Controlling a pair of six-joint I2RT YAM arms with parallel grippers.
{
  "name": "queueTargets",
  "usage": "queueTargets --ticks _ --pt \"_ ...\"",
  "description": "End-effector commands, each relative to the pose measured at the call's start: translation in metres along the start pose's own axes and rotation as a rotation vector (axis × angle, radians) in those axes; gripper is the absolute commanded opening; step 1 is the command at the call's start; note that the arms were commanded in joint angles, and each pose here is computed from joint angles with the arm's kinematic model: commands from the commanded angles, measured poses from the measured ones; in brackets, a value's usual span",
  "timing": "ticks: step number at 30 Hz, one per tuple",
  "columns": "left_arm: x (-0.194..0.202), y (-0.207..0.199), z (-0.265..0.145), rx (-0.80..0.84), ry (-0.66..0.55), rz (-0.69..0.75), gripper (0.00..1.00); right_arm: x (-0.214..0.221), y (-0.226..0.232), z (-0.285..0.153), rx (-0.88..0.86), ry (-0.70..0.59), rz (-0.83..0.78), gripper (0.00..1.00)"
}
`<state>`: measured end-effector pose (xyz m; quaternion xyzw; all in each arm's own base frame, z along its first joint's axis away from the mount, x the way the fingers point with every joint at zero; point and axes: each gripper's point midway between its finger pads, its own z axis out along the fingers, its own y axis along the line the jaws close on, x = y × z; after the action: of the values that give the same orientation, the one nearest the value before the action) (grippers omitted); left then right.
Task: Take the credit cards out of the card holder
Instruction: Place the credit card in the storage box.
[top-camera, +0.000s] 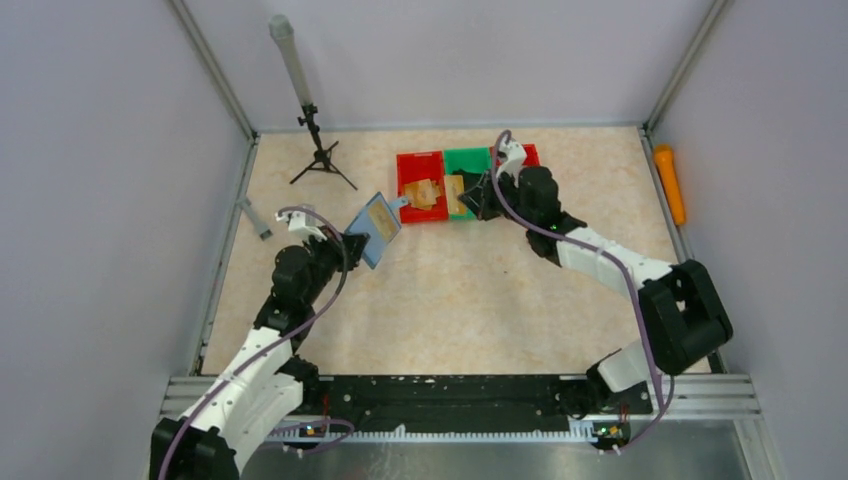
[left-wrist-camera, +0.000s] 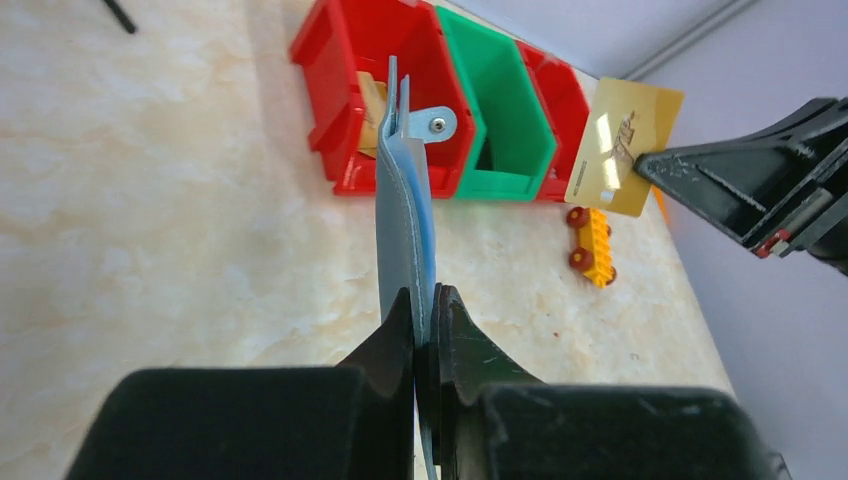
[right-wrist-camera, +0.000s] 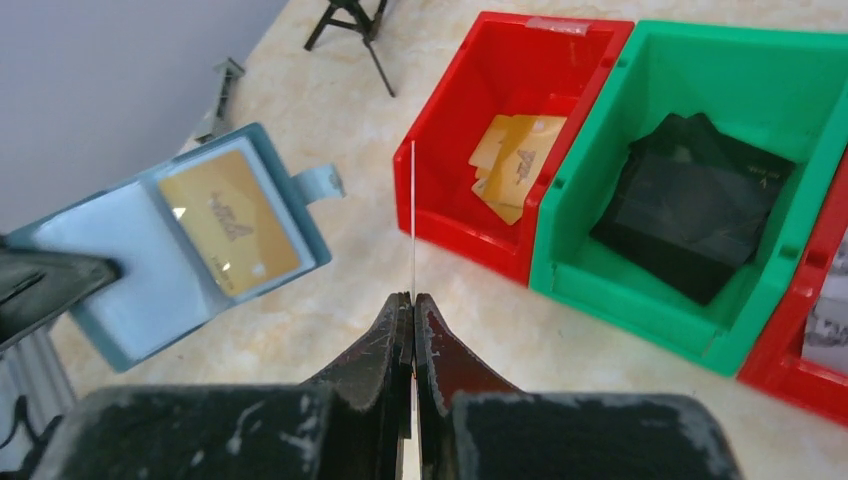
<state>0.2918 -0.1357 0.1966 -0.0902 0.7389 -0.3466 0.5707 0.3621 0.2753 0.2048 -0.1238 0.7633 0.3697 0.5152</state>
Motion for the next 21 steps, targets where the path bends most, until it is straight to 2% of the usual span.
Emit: queueTargets --ticks 1,8,13,17,21 --pt "-0.023 0.016 -0.009 -0.106 -0.118 0.020 0.00 -0.007 -0.008 0.031 0.080 0.113 -0.162 0.00" --pt "-0.038 0.039 -0.025 -0.220 -0.261 -0.050 0.00 -0.007 -0.023 0.082 0.165 0.209 -0.331 0.00" --pt "-0.037 0.042 -0.024 -0.231 -0.261 -0.064 0.00 -0.022 -0.021 0.105 0.197 0.141 -0.621 0.00" --pt "-0.035 0.043 -0.023 -0.234 -0.253 -0.068 0.00 -0.034 -0.017 0.120 0.177 0.083 -0.706 0.00" --pt "-0.036 0.043 -0.024 -0.235 -0.262 -0.066 0.00 -0.033 -0.001 0.135 0.051 0.073 -0.815 0.00"
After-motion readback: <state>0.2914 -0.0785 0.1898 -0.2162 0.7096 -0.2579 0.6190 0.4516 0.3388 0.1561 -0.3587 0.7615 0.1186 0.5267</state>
